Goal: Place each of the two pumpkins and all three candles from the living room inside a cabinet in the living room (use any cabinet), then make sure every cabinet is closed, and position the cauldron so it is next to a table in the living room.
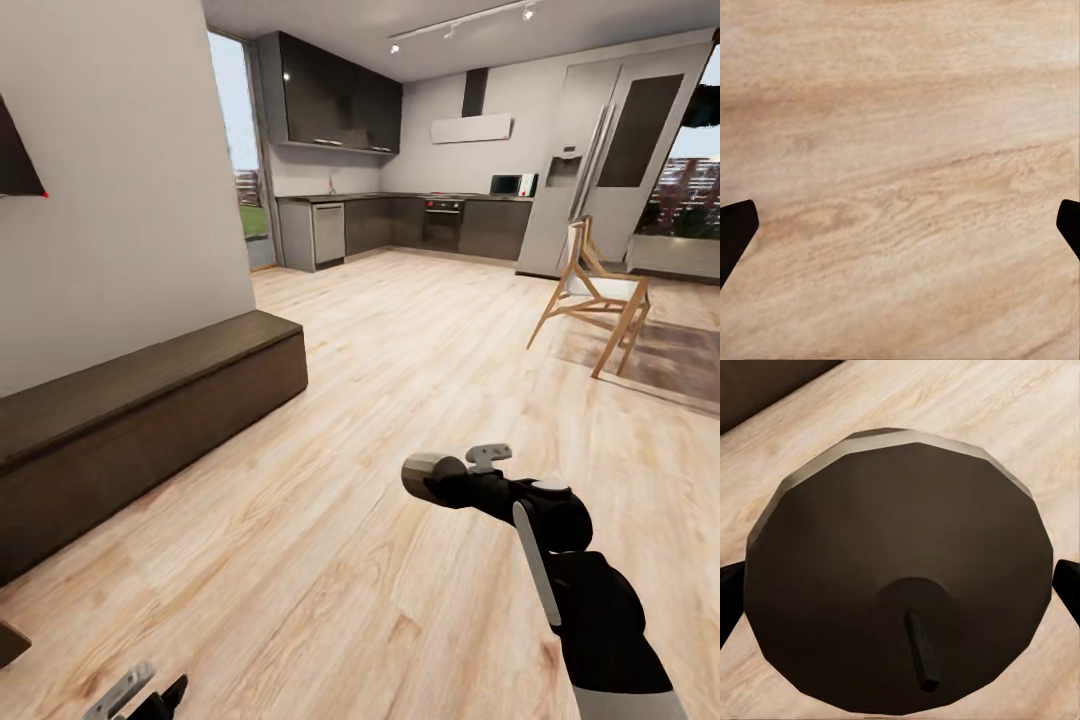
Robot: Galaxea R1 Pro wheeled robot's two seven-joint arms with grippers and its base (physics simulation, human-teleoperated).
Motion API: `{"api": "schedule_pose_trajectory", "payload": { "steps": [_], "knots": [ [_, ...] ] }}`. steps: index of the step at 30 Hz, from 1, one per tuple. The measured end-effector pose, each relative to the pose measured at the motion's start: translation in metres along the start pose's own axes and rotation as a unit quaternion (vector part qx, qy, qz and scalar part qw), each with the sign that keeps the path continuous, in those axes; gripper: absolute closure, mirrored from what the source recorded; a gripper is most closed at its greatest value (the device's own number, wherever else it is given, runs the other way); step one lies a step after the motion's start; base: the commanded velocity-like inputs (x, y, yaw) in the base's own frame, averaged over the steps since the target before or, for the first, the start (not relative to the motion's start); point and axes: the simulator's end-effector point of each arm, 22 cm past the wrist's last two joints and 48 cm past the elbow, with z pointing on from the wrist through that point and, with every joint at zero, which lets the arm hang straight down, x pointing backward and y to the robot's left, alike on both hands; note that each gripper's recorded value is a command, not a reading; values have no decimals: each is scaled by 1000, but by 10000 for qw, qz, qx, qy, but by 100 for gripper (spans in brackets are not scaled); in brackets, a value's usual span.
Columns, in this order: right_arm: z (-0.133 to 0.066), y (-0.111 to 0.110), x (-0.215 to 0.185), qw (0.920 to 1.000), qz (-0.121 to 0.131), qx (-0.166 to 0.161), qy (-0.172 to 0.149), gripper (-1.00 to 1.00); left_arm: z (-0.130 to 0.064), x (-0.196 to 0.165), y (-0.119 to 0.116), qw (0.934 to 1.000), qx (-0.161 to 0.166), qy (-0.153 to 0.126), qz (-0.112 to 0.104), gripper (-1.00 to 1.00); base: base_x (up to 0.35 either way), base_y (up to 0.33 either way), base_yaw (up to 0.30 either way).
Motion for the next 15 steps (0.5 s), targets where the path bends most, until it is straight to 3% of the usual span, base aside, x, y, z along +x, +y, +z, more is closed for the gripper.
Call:
{"api": "schedule_pose_trajectory", "payload": {
  "steps": [5,10,15],
  "knots": [
    [1,8,2,9999,-78,-62,26,100,0,2,18,9998,-167,13,-120,-100,-278,194,266],
    [3,16,8,9998,-147,-119,88,100,0,4,21,9997,-196,31,-136,-100,-273,198,266],
    [4,21,13,9996,-210,-150,132,100,0,4,22,9997,-203,27,-152,-100,-125,256,267]
  ]
}}
